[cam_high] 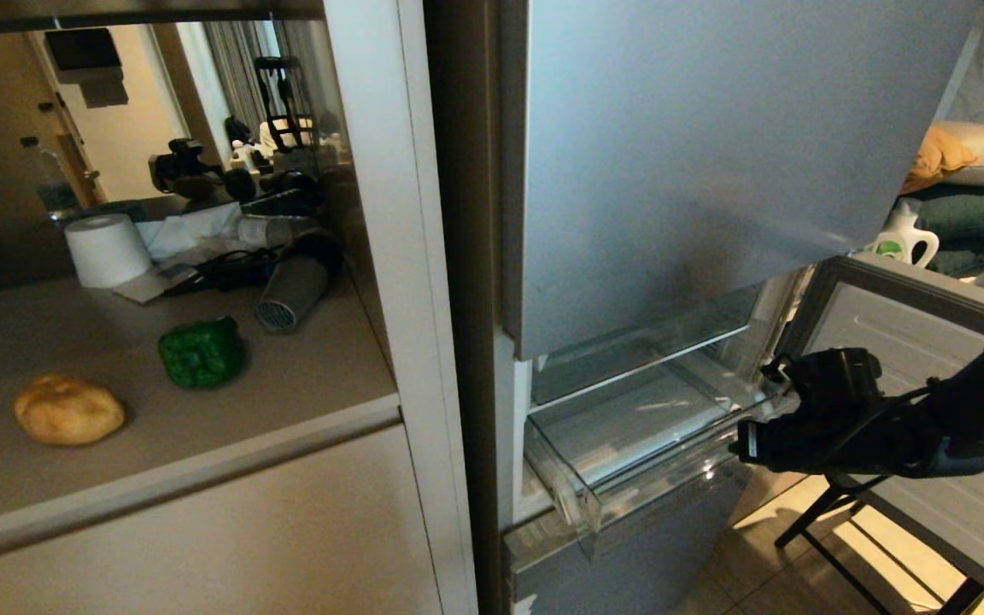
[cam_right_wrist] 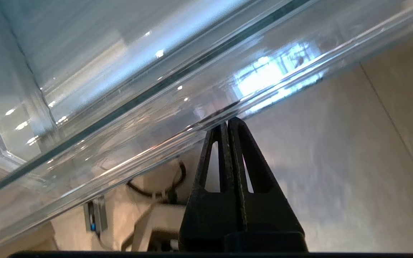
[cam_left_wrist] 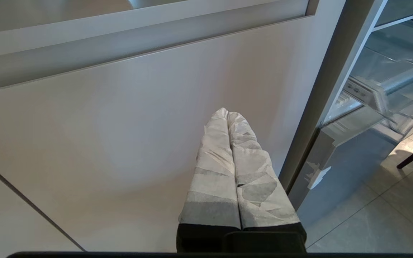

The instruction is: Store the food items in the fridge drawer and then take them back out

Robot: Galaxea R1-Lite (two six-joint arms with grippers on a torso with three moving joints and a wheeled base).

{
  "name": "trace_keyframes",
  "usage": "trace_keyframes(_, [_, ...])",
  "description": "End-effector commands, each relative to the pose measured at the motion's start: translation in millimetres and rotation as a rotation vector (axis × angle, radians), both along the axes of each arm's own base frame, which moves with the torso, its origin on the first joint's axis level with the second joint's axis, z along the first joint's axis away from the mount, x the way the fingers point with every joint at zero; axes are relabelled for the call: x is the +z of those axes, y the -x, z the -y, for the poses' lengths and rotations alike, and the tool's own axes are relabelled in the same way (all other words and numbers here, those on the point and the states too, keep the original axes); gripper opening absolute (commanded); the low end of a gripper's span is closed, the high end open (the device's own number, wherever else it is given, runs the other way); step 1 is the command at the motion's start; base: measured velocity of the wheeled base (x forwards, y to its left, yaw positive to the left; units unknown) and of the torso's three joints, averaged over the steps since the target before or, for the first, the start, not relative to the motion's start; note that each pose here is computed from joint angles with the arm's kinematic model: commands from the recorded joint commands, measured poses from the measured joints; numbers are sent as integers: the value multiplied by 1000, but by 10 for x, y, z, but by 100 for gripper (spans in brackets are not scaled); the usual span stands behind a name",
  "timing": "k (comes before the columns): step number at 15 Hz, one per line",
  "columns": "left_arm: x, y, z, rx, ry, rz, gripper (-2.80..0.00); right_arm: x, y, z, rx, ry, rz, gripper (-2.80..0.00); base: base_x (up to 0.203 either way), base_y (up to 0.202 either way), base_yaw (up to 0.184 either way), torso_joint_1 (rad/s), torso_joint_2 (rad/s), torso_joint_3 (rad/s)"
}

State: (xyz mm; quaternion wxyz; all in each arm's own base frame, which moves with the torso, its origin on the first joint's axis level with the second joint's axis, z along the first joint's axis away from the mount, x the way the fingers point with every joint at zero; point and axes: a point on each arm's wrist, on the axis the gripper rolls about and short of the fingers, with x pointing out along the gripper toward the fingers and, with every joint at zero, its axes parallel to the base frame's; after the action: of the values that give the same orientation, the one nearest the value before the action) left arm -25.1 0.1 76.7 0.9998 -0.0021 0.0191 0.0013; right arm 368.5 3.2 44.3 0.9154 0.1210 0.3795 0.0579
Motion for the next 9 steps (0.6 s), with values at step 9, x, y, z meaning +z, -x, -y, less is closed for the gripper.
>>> trace_keyframes(9, [-1,0,0,1,0,0,-280,-264,-530,-202,73,-29,217,-280,0,0,0,0,0,0])
